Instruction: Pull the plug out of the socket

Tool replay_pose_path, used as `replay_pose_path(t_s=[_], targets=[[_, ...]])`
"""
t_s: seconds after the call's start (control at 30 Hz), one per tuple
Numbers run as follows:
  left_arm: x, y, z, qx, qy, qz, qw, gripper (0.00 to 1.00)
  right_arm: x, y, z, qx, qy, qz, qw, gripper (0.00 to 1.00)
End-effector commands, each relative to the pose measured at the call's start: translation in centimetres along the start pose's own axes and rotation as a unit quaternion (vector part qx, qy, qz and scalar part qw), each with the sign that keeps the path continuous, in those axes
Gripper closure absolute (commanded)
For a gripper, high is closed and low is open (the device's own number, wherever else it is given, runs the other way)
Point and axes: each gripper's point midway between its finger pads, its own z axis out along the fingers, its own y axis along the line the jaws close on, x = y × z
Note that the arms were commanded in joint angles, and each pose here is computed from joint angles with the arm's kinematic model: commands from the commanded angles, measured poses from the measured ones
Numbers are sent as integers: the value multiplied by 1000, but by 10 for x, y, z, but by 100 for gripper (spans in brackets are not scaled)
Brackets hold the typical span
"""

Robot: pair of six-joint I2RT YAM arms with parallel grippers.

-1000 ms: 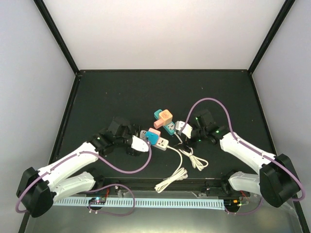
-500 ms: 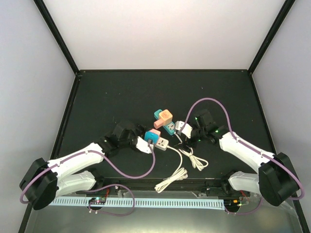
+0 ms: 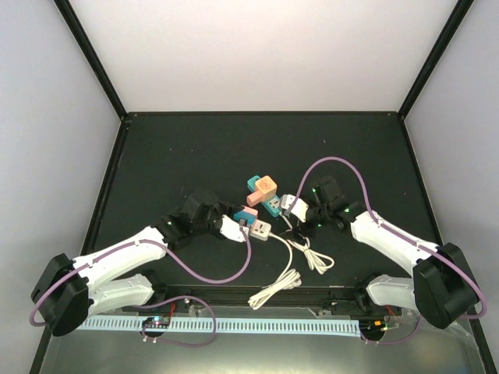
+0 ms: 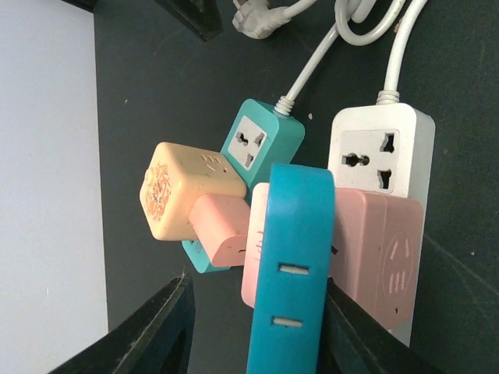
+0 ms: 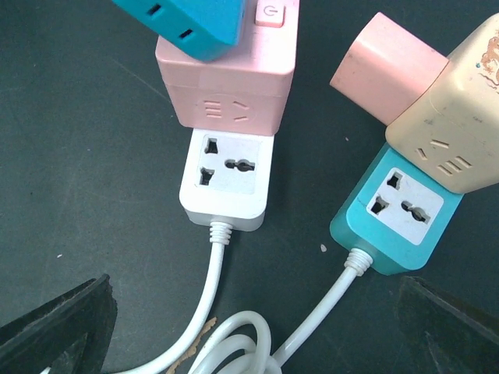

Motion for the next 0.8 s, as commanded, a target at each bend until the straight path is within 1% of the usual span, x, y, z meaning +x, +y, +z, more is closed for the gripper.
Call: replay_pose_path(t_s=[0.0,0.23,0.37,0.53,0.63,0.77], targets=[[-9,6,-5,13,-7,-6,1000,59,-10,-4,-1,6,-11,-5,1000,0],[-8,-3,-3,38,-5,-3,999,64,-11,-4,-1,5,-13,-5,1000,0],[-8,-3,-3,55,-1,-15,998,74,-12,-3,-1,5,-16,-6,1000,0],[-14,8,-4,59,0,-44,997,84,-14,-4,-2,13,-31,-6,999,0],[-17,9,-5,77,1,-57,995,88,-15,-10,-3,30,-32,0,999,0],[-17,4,-8,105,9,-62,993,91,-21,-11,-6,36,-45,-9,998,0]])
